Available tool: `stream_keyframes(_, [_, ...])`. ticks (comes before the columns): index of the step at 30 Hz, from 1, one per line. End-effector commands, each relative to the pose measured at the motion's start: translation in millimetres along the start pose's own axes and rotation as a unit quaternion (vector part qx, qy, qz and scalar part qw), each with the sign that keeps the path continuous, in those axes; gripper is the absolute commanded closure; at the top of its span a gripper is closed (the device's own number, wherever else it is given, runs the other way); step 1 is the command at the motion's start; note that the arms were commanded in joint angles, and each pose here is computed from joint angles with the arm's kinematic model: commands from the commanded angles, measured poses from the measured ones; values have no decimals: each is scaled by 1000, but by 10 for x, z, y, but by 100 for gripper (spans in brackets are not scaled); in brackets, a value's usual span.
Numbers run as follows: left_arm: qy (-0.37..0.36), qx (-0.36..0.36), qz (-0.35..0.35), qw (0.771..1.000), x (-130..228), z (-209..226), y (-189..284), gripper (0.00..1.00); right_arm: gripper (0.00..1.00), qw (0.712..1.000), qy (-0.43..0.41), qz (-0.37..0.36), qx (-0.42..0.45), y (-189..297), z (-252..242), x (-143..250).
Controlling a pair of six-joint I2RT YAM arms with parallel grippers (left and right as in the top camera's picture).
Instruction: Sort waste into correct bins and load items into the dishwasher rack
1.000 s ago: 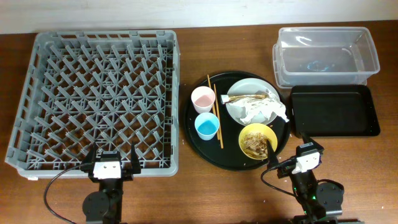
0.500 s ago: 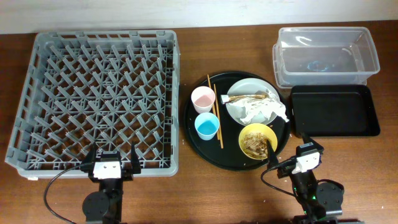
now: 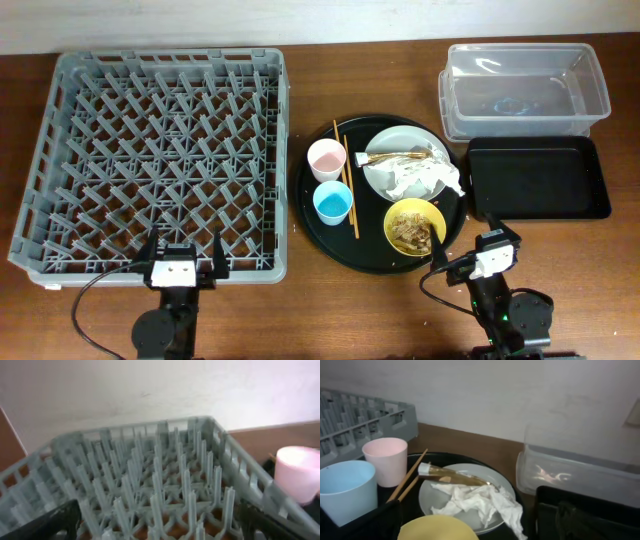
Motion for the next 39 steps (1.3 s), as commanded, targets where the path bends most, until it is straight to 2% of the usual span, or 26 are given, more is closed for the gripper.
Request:
stream_keyframes(1, [-10,2,-81,997,-290,26,23,0,2,999,19,-30,10,-3,-14,-97])
stream_keyframes(2, [-13,14,-119,993,-428,12,52,0,2,998,22,-55,17,7,-28,-199])
stream_keyframes(8, [-16,7,-161,987,-767,90,158,0,2,991,33,-130,22,181,-1,-816])
stream_keyframes(11, [-16,9,-156,988,-874,117,141,0,2,987,34,-155,34,261,-13,-1040])
stream_keyframes(13, [-17,13,-139,990,-996,149,73,0,2,988,33,-146,34,239,-13,-1221])
stream_keyframes(16, [-67,24,-85,994,-1347,240,-137,0,1,994,27,-101,34,75,-35,-1524])
stream_keyframes(21, [-59,76,47,994,-1797,339,-734,0,2,999,10,36,32,-299,-89,-1713])
stream_keyframes(22, [-55,107,79,990,-1879,315,-931,0,2,998,5,66,24,-396,-85,-1745])
stream_keyframes(24, [-47,141,112,983,-1858,259,-1196,0,1,994,-5,111,-14,-572,-28,-1779])
stream_keyframes(25, [-44,149,132,979,-1733,222,-1354,0,2,989,-14,146,-30,-667,-9,-1773])
stream_keyframes(27, [-22,231,144,962,-1567,8,-1463,0,2,972,-44,202,-112,-885,137,-1744])
stream_keyframes(30, [-16,240,174,955,-1462,-20,-1423,0,2,956,-72,216,-187,-1077,266,-1665])
stream_keyframes(33, [-5,261,166,951,-1488,-67,-1404,0,2,949,-81,229,-202,-1179,280,-1568])
stream_keyframes(36, [25,231,180,956,-1533,-1,-1423,0,1,955,-119,236,-137,-1237,164,-1579])
stream_keyframes(39, [25,160,211,964,-1742,219,-1387,0,2,954,-134,260,-59,-1204,22,-1697])
Point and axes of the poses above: each gripper's point midway between its finger pads, its own y axis back along the fingers, its own z axis along the line the jaws close on, x = y × z, the point moved 6 cm from there along y, back along the fingers, and after that the axes turned 8 degrees about -y, right-handed, at the moved point
